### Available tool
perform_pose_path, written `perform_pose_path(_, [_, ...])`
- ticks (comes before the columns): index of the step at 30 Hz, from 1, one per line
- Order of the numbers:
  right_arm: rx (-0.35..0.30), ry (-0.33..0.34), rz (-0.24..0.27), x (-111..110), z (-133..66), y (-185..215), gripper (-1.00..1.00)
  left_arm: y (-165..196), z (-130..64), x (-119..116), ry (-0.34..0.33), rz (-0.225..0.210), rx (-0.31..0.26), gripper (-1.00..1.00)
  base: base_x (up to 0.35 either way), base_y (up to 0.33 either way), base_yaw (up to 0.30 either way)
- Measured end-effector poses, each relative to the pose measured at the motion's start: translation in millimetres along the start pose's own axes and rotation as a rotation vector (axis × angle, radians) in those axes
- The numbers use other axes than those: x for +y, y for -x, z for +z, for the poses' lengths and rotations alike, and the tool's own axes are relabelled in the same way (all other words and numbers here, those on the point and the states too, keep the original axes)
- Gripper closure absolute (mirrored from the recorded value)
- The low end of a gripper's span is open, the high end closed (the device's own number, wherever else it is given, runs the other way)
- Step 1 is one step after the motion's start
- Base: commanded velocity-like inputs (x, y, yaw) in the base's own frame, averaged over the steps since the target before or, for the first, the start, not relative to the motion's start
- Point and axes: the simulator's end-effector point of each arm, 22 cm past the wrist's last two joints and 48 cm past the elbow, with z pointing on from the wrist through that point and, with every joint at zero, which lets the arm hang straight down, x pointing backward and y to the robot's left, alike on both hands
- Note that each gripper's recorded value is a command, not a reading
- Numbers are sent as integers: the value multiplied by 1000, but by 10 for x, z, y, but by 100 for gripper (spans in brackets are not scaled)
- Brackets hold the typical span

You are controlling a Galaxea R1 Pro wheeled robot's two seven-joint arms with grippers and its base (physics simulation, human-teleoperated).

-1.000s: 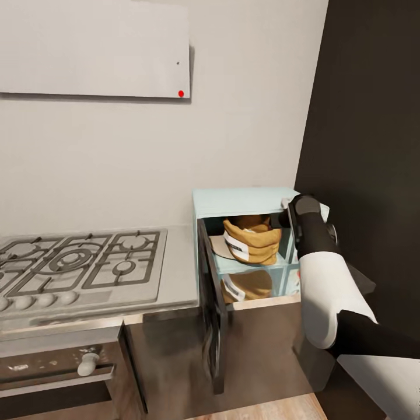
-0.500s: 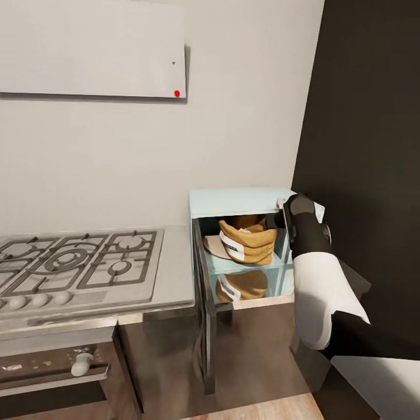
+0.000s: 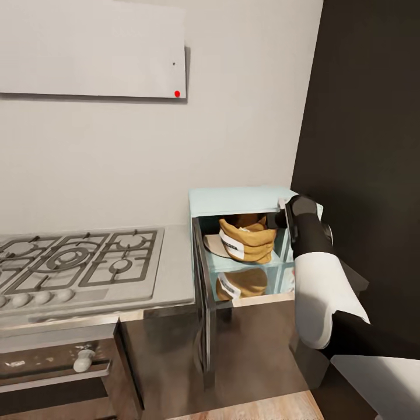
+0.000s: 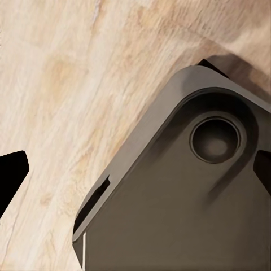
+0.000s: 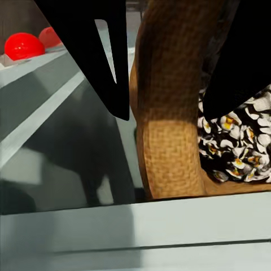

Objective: In the kitchen, take the popcorn bag from the countertop, put it into the microwave, and heat it until the popcorn is cooked so the cooked popcorn ends up inside the bag.

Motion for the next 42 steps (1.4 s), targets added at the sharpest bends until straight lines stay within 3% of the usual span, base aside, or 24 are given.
perform_pose_path(2, [0,0,0,0,0,0,100,-2,0,0,0,0,0,-100,-1,0,0])
perform_pose_path(3, [0,0,0,0,0,0,-100,-3,0,1,0,0,1,-100,0,0,0])
perform_pose_path(4, [-15,91,-14,315,-48,69,-100,-2,0,0,0,0,0,-100,0,0,0])
perform_pose_path(7, [-56,116,-2,325,-169,212,-100,0,0,-1,0,0,0,-100,0,0,0])
perform_pose_path(14, [-65,123,-2,333,-191,241,-100,-4,0,1,0,0,1,-100,-39,0,0])
perform_pose_path(30, [-81,96,1,195,-223,301,-100,-9,-1,-8,-1,1,2,-100,-292,0,0])
perform_pose_path(32, [-30,113,2,251,-69,-36,-100,-5,0,-1,0,1,1,-100,-24,0,0])
perform_pose_path(33, [-1,148,-5,339,69,-353,-100,-4,0,0,0,2,1,-100,-7,0,0])
perform_pose_path(35, [-20,261,-39,601,193,-674,-100,-4,0,0,0,2,1,-100,-3,0,0])
perform_pose_path(38, [-88,469,-99,1049,132,-845,-100,-2,0,-1,0,2,0,-100,0,0,0])
perform_pose_path(40, [-99,536,-111,1177,83,-907,-100,-3,0,0,0,2,0,-100,0,0,0])
perform_pose_path(42, [-113,578,-86,1216,48,-909,-100,-4,0,0,0,2,0,-100,0,0,0])
